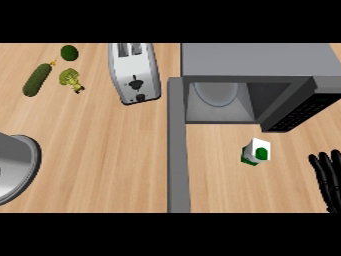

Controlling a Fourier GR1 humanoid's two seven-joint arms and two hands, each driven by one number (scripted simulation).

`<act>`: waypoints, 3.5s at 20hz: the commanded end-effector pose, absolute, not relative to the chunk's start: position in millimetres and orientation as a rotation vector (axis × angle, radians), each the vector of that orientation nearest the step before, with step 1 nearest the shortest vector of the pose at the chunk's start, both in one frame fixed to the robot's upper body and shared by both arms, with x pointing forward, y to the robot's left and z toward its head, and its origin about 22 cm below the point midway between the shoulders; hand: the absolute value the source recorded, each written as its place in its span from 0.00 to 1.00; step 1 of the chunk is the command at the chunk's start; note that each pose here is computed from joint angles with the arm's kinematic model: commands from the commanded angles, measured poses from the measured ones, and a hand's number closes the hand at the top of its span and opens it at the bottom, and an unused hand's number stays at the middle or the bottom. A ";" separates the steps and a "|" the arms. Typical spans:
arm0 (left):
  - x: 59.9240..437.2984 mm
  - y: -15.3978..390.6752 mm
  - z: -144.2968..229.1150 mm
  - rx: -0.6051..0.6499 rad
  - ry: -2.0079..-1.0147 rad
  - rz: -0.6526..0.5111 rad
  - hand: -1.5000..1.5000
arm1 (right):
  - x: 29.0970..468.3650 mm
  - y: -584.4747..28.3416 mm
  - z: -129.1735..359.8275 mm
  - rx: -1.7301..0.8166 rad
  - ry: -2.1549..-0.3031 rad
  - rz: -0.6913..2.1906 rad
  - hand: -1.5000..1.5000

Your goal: Pick up the milk, place it into the microwave and close the microwave

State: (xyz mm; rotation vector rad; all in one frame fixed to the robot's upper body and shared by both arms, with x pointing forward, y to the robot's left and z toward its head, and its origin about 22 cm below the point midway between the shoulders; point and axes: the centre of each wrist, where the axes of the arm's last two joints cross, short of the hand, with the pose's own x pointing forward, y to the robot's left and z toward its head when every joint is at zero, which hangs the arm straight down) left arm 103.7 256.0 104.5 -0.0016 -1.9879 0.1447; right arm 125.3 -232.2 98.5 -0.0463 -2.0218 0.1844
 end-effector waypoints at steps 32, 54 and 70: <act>15.2 306.9 73.7 0.024 -1.986 0.152 0.00 | 239.8 -268.5 -33.5 -0.356 -1.863 0.209 0.00; 4.8 301.6 76.6 -0.010 -1.988 0.147 0.00 | 246.9 -288.7 -130.9 -0.334 -1.772 0.328 1.00; 0.6 316.2 82.0 -0.007 -1.996 0.151 0.00 | 257.8 -293.6 -150.2 -0.515 -1.771 0.552 1.00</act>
